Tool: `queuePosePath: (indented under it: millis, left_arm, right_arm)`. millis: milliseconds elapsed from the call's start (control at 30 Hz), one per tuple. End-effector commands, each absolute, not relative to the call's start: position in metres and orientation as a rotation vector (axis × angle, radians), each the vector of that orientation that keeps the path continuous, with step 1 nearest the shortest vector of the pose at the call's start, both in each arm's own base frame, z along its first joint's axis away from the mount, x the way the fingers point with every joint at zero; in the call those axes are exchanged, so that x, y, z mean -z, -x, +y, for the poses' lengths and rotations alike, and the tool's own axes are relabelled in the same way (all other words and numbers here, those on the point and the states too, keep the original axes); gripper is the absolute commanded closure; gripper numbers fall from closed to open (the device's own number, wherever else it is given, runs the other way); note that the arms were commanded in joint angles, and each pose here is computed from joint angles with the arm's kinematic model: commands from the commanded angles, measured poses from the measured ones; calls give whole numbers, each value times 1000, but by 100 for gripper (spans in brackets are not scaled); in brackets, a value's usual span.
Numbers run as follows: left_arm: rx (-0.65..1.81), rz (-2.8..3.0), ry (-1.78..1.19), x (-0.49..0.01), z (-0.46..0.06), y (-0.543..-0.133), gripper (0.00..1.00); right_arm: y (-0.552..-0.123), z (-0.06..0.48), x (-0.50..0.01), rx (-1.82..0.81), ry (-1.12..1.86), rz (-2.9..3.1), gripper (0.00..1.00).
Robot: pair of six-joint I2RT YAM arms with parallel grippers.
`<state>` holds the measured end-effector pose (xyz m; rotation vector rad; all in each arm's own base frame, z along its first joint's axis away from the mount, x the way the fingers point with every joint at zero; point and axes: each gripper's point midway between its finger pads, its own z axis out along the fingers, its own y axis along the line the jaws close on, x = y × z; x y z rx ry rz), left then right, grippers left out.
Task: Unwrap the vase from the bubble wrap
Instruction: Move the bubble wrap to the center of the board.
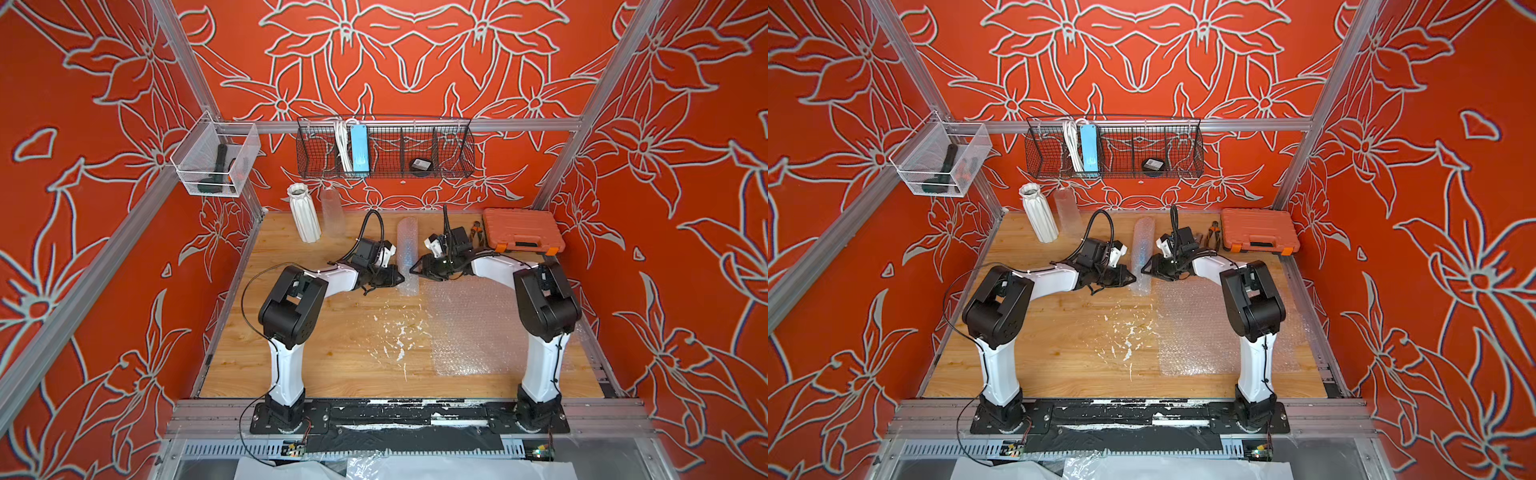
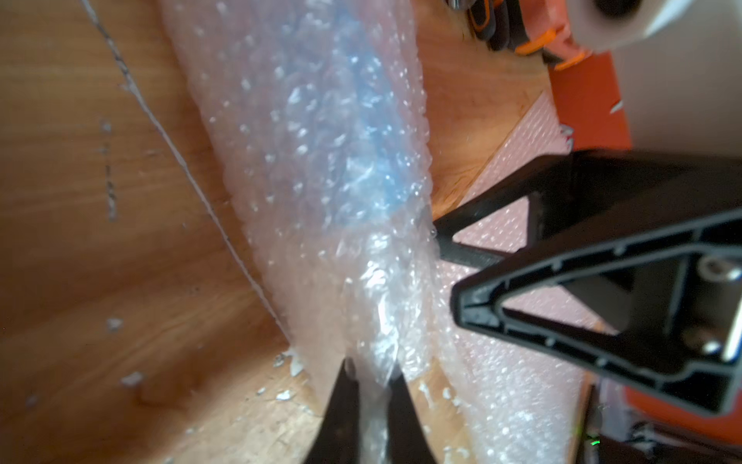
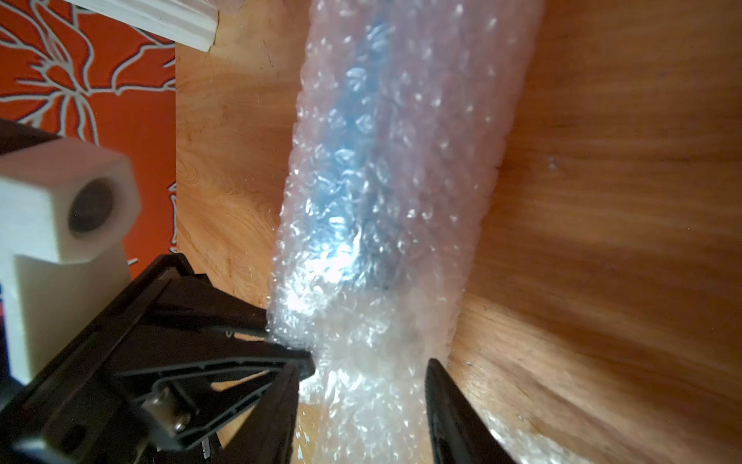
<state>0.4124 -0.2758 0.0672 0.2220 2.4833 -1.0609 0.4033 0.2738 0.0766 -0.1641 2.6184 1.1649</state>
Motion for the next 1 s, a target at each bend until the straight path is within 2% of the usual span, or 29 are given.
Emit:
queuePosePath:
  millis: [0,233,567,967]
  left_arm:
    - [1054,2485,-213,-74,-273,-408,97]
    - [1089,2486,-206,-94,-264,-376,94]
    - [1150,2505,-170,-99,-245,-307,93]
    - [1263,2503,-107,-88,-249,-210,90]
  right_arm:
    - [-410,275,-86,-1170,181,2595,47]
    - [-394,278,-98,-1217,216,2572,44]
    - [-348,289,-100,-1239,307,2582,45]
    - [-296,298,-102,-1313,403,2577,46]
